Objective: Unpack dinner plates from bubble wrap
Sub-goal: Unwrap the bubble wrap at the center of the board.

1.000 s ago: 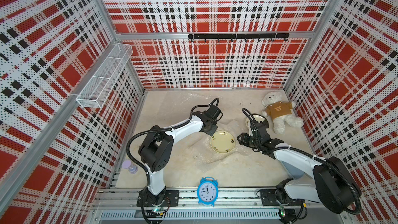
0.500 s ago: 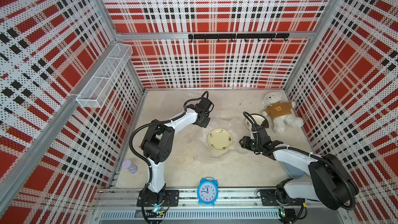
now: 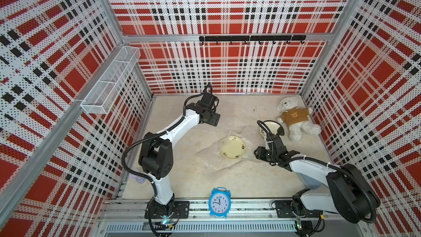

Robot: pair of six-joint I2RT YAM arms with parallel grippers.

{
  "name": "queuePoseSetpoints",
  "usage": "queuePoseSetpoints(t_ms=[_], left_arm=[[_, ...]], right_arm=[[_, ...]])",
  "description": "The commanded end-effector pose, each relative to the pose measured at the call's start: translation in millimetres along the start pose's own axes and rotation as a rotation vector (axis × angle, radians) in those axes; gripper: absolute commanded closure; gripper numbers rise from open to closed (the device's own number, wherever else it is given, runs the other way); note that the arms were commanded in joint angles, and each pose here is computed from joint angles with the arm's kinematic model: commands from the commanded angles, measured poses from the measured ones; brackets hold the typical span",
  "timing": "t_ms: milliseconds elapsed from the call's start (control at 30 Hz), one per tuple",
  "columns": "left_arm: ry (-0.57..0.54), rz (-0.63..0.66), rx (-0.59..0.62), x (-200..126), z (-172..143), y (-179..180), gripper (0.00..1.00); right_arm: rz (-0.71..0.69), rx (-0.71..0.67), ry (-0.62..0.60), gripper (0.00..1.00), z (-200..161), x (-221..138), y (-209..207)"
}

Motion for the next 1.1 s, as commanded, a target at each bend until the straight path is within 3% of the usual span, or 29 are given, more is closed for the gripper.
queuePoseSetpoints(t_ms=[0, 233, 367, 467, 500, 600, 900, 1067], left_arm=[[0.005, -0.111, 0.012, -35.3, -17.6, -29.1, 0.23], [0.095, -0.197, 0.020, -49.6, -78.7, -91.8, 0.25], [0.174, -0.177, 0.019, -51.4, -110.1, -100.8, 0.25], [0.207, -0.087, 0.040, -53.7, -120.5, -92.5, 0.14], [0.212, -0.054, 0.052, -54.5, -120.9, -89.4, 0.00], [0.242, 0.037, 0.106, -51.8, -120.1, -82.6, 0.00], [0.400, 0.048, 0.242, -16.0, -128.2, -92.4, 0.01], [0.458, 0.066, 0.265, 3.3, -129.4, -92.3, 0.13]], right_arm=[[0.041, -0.036, -0.045, 0.46, 14.9, -14.5, 18.3], [0.101, -0.032, -0.033, 0.46, 20.4, -9.8, 33.0], [0.115, -0.025, -0.027, 0.46, 19.3, -4.3, 35.3], [0.117, -0.027, -0.018, 0.46, 16.9, -0.3, 34.2], [0.116, -0.026, -0.015, 0.46, 16.3, 0.5, 33.7], [0.122, -0.019, -0.011, 0.46, 13.8, 2.5, 32.4], [0.123, -0.019, -0.016, 0.46, 10.7, 1.4, 32.6], [0.120, -0.019, -0.019, 0.46, 10.4, -0.1, 32.9]])
Point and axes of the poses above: each gripper's point midway between its finger pads, its own x axis out along the fingers, its own y axis along the line the jaws close on, z = x × y, the point moved 7 cm from there along -x, back along the fingers, and after that the axes turned 14 degrees about x, right-handed, at the moved point
